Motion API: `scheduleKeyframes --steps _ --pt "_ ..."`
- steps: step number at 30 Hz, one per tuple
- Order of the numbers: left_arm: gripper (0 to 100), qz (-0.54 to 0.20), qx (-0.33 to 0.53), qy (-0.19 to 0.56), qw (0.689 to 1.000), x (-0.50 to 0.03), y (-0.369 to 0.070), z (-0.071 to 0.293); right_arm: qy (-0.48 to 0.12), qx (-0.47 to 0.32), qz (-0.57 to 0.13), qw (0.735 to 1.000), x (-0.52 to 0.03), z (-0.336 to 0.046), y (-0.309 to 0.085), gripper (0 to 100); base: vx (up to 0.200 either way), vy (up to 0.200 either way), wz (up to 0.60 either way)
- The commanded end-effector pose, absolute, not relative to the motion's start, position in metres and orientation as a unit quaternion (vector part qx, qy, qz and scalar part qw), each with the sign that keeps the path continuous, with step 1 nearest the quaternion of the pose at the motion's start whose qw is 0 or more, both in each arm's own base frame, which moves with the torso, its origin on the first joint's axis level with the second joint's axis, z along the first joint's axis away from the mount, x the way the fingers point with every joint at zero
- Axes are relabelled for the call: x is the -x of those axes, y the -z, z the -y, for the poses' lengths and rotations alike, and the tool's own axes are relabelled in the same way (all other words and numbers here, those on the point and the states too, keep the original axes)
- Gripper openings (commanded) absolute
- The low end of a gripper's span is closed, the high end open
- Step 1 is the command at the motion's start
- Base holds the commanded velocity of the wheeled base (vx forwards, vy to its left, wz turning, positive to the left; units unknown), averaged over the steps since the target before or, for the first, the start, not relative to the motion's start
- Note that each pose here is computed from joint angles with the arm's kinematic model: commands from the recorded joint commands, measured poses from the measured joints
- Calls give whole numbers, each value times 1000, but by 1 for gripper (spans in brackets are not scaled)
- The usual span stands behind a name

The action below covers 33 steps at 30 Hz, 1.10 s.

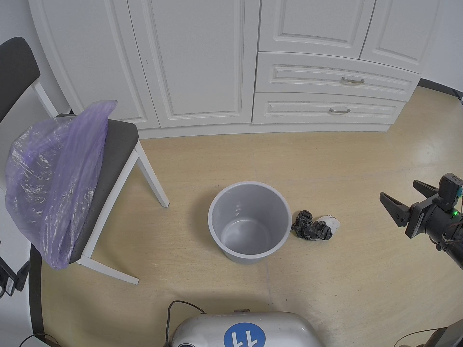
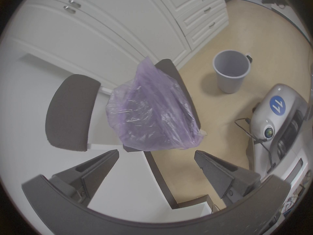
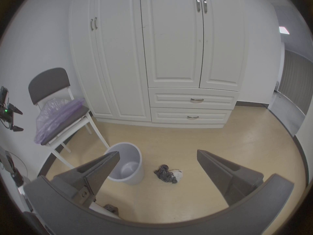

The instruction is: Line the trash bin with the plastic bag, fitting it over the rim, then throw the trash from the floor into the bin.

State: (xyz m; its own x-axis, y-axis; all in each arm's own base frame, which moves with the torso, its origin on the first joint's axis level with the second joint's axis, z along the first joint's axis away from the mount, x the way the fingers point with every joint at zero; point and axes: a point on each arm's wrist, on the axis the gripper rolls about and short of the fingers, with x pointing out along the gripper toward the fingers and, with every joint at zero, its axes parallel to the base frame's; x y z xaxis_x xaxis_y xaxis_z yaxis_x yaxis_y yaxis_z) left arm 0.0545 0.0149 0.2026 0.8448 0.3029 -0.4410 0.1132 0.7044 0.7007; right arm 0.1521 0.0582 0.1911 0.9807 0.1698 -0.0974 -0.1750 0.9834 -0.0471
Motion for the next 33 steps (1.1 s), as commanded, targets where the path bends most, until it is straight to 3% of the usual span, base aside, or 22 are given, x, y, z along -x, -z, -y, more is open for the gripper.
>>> scheduleKeyframes --steps 1,5,12,16,29,33 --pt "100 -298 -397 -18 868 -61 -189 -13 -68 54 -75 993 -161 -54 -178 100 0 0 0" --pt "100 -325 -391 -9 861 -77 -183 -11 -70 60 -73 993 -159 -53 -178 100 0 0 0" --pt "100 -329 -352 19 876 -115 -176 -3 -72 70 -71 992 -158 -53 -178 100 0 0 0" --pt "100 -326 -344 -6 880 -137 -174 4 -73 72 -80 992 -158 -53 -174 100 0 0 0" --pt "100 -402 -378 -68 831 -167 -152 4 -74 80 -106 988 -168 -57 -165 100 0 0 0" --pt "100 -401 -380 -87 829 -175 -148 5 -74 81 -109 988 -168 -57 -163 100 0 0 0"
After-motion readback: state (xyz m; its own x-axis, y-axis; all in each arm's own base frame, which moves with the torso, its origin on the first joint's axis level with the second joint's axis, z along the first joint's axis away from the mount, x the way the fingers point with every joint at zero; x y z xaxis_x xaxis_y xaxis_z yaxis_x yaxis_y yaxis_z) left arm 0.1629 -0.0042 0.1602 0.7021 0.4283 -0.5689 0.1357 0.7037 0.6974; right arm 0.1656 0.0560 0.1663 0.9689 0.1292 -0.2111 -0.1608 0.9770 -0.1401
